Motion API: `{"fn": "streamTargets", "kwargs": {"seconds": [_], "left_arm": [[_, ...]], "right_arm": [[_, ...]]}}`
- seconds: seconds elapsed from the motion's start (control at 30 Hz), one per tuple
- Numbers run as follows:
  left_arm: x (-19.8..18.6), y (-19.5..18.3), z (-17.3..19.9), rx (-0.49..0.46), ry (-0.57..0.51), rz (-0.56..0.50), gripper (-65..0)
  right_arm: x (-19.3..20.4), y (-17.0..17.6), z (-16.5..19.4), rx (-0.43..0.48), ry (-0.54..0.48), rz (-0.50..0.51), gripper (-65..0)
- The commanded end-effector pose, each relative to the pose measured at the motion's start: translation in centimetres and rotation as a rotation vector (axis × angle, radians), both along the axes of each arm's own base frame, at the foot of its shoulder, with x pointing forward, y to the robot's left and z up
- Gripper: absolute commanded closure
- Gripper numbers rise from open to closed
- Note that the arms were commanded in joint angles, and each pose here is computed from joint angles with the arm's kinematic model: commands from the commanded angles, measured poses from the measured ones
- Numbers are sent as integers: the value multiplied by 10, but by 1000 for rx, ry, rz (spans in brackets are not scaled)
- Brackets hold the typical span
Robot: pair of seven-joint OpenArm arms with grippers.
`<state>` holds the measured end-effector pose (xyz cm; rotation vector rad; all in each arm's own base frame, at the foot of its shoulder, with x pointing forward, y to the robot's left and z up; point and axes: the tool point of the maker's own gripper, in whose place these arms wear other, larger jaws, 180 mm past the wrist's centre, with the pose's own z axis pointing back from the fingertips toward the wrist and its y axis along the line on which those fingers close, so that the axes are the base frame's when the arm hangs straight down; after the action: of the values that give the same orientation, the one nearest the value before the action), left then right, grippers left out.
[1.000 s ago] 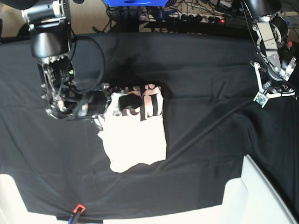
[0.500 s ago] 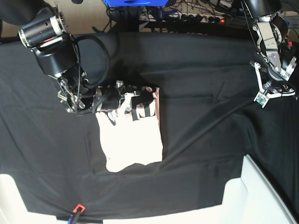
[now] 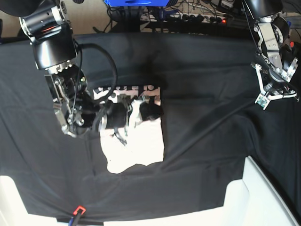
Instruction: Fold the T-shirt properly
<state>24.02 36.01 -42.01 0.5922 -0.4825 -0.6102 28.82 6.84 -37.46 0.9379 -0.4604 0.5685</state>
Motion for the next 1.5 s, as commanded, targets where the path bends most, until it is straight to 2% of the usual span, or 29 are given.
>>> {"fn": "streamTargets", "kwargs": {"seconds": [0.0, 0.07, 0.2, 0.33, 0.4, 0.5, 0.67, 0.73, 0.83, 0.9, 1.0, 1.13, 1.23, 1.3, 1.37, 1.4, 1.47], "left_arm": [[9, -1, 10, 6, -44, -2, 0], [13, -15, 9, -37, -70, -8, 0], [33, -52, 27, -227, -235, -11, 0], [51, -86, 55, -429, -407, -5, 0], [56, -99, 65, -510, -460, -14, 0], [64, -137, 69, -627, -472, -87, 0], [72, -209, 72, -747, -441, -241, 0], [75, -242, 82, -811, -472, -321, 0], [73, -274, 92, -881, -514, -397, 0], [72, -280, 94, -902, -524, -400, 0], [69, -280, 92, -912, -523, -390, 0], [59, -275, 89, -934, -555, -421, 0], [51, -265, 85, -975, -604, -451, 0], [43, -255, 72, -989, -597, -447, 0], [30, -241, 57, -991, -573, -439, 0], [23, -235, 52, -992, -563, -436, 0], [6, -218, 44, -978, -572, -426, 0]], "right_arm": [[11, -4, 16, 10, -40, -20, -22], [15, -16, 15, -25, -10, -88, -22], [22, -53, 5, -102, 48, -223, -20], [30, -99, -8, -177, 56, -373, -19], [30, -117, -15, -214, 72, -425, -19], [30, -131, -21, -262, 74, -446, -19], [24, -130, -33, -466, -15, -424, -17], [22, -122, -37, -511, -40, -411, -17], [15, -116, -42, -505, -32, -414, -17], [13, -113, -39, -498, -33, -424, -17], [13, -123, -33, -508, -42, -500, -17], [26, -163, -18, -586, -308, -566, -17], [25, -194, -20, -684, -487, -563, -17], [19, -207, -23, -723, -596, -505, -17], [0, -207, -32, -710, -689, -397, -17], [-9, -209, -34, -700, -728, -372, -17], [-23, -224, -39, -697, -786, -385, -17]]}}
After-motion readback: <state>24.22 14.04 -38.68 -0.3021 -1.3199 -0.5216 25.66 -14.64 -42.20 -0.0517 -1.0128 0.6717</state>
